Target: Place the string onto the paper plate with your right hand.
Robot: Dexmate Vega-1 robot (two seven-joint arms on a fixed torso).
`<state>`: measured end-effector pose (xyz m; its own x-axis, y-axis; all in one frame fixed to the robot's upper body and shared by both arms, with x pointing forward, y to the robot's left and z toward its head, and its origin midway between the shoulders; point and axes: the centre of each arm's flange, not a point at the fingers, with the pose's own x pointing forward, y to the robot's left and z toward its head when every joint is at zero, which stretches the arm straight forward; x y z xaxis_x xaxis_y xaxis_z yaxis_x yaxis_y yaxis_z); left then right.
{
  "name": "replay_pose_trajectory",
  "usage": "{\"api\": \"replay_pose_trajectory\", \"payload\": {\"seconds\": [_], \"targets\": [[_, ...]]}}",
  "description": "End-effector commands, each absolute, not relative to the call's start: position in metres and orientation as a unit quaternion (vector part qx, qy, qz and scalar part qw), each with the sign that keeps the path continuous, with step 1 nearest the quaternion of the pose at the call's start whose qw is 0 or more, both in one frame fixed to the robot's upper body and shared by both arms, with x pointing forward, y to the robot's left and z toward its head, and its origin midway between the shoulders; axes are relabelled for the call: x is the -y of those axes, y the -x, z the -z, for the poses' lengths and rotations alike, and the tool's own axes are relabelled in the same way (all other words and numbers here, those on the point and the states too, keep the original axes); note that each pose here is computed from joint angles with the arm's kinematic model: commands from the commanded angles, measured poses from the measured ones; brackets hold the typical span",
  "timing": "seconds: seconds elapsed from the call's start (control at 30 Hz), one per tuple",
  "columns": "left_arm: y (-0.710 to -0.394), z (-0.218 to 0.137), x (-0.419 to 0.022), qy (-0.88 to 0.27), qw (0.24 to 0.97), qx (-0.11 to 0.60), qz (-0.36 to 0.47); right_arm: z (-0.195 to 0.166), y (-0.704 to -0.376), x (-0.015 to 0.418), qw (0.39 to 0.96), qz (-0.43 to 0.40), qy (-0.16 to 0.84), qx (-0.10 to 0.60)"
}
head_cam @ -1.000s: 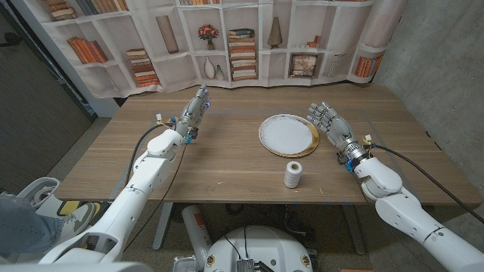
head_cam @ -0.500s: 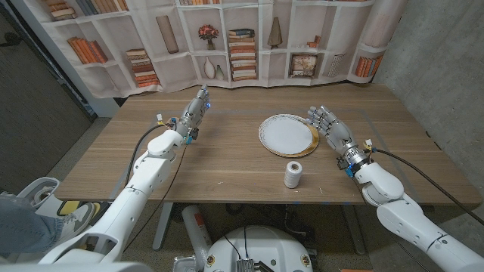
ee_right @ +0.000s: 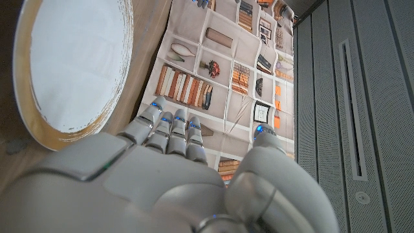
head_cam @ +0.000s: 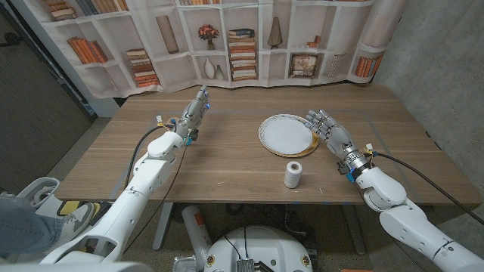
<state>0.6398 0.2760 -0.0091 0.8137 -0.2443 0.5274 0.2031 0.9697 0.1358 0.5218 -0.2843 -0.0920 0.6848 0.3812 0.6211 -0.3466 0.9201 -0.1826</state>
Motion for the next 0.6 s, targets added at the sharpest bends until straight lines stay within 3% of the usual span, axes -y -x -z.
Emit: {"api": "replay_pose_trajectory", "payload": {"seconds": [0.03, 0.6], "targets": [[-0.641, 0.010, -0.276, -0.038, 0.952, 0.276, 0.122, 0.100, -0.510, 0.279, 0.915, -0.201, 0.034, 0.347], [-0.636, 0.003, -0.274, -0.046, 0.951, 0.278, 0.124, 0.112, -0.499, 0.277, 0.914, -0.201, 0.036, 0.351]]}}
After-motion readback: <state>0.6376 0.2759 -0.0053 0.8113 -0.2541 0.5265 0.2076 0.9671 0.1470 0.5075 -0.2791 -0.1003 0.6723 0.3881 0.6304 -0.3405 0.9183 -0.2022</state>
